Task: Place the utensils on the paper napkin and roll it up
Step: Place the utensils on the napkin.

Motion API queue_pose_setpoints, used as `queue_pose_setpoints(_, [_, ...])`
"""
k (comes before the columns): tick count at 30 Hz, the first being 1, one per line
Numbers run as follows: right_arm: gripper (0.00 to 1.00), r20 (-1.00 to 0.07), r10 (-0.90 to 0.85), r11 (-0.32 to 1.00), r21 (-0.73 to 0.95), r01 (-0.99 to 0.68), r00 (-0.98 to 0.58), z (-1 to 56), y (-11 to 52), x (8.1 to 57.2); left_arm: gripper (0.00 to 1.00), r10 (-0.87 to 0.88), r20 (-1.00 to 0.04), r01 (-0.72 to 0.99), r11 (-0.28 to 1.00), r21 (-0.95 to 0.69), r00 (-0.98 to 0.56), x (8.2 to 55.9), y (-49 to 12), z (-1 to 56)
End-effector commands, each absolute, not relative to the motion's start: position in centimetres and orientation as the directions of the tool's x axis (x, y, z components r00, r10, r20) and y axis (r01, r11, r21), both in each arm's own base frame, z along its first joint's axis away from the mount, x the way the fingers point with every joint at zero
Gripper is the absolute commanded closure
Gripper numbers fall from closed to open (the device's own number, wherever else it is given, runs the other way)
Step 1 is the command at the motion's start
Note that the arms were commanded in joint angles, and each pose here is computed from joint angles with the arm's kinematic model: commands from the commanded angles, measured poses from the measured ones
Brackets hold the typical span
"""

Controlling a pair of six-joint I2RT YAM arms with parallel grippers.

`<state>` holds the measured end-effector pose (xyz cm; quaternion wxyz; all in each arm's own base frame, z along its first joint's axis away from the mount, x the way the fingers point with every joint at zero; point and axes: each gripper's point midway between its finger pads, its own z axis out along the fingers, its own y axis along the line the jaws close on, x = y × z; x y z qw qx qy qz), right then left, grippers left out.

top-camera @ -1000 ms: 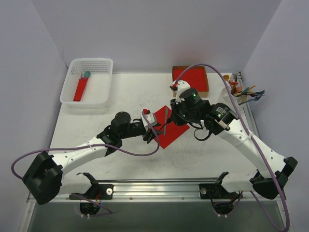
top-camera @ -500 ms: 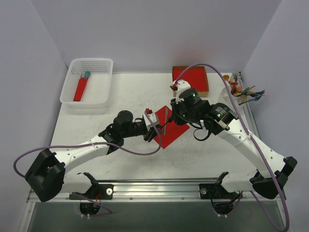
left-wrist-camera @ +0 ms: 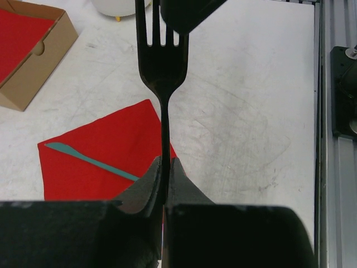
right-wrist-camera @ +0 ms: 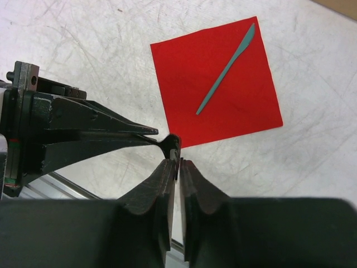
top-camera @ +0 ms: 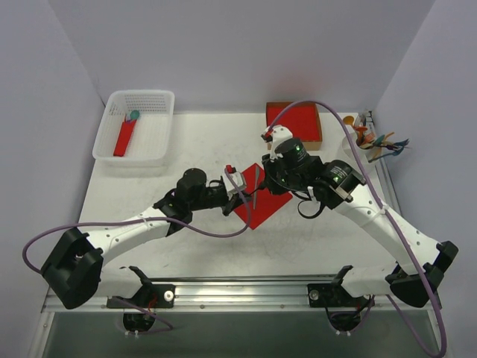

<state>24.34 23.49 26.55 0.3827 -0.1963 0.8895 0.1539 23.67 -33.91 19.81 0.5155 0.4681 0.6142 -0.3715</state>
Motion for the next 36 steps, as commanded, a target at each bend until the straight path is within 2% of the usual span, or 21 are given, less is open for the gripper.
queue_pose_setpoints(1, [0.79, -0.764, -0.235, 0.87, 0.111, -0.481, -0.601, 26.9, 23.8, 24.6, 0.98, 0.14, -0.99, 0.972, 0.225, 0.061, 0.03, 22.9, -34.9, 22.3])
queue_pose_setpoints(4, [0.62, -0.797, -0.19, 0.886, 0.111, -0.45, -0.573, 27.8, 23.1, 25.1, 0.98, 0.127, -0.992, 0.97, 0.242, 0.015, -0.016, 23.0, -35.0, 22.2])
queue_pose_setpoints(6, [0.54, -0.825, -0.138, 0.903, 0.122, -0.411, -0.548, 28.6, 22.5, 25.5, 0.98, 0.118, -0.99, 0.962, 0.269, -0.047, -0.081, 23.4, -35.3, 22.0])
queue_pose_setpoints(10, [0.44, -0.876, -0.018, 0.937, 0.153, -0.314, -0.481, 31.3, 19.9, 26.3, 0.98, 0.079, -0.962, 0.886, 0.416, -0.205, -0.26, 26.1, -35.1, 21.0])
queue_pose_setpoints(15, [0.44, -0.901, 0.09, 0.965, 0.185, -0.188, -0.425, 32.5, 16.7, 27.0, 0.98, -0.037, -0.855, 0.69, 0.573, -0.442, -0.517, 29.7, -34.5, 18.3])
queue_pose_setpoints(21, [0.44, -0.905, 0.153, 0.968, 0.217, -0.122, -0.396, 32.2, 14.2, 27.4, 0.98, -0.128, -0.687, 0.398, 0.734, -0.551, -0.716, 32.9, -33.8, 15.0])
queue_pose_setpoints(25, [0.48, -0.895, 0.152, 0.979, 0.195, -0.062, -0.419, 29.9, 13.1, 27.9, 0.98, -0.222, -0.629, 0.277, 0.755, -0.595, -0.745, 34.1, -34.0, 13.9])
queue_pose_setpoints(30, [0.51, -0.877, 0.175, 0.978, 0.206, -0.022, -0.447, 27.4, 12.6, 28.4, 0.98, -0.211, -0.576, 0.238, 0.76, -0.605, -0.79, 35.0, -35.6, 12.0])
queue_pose_setpoints(36, [0.53, -0.869, 0.168, 0.976, 0.214, -0.047, -0.465, 26.0, 13.1, 28.7, 0.98, -0.197, -0.595, 0.234, 0.789, -0.568, -0.779, 35.8, -36.5, 10.6])
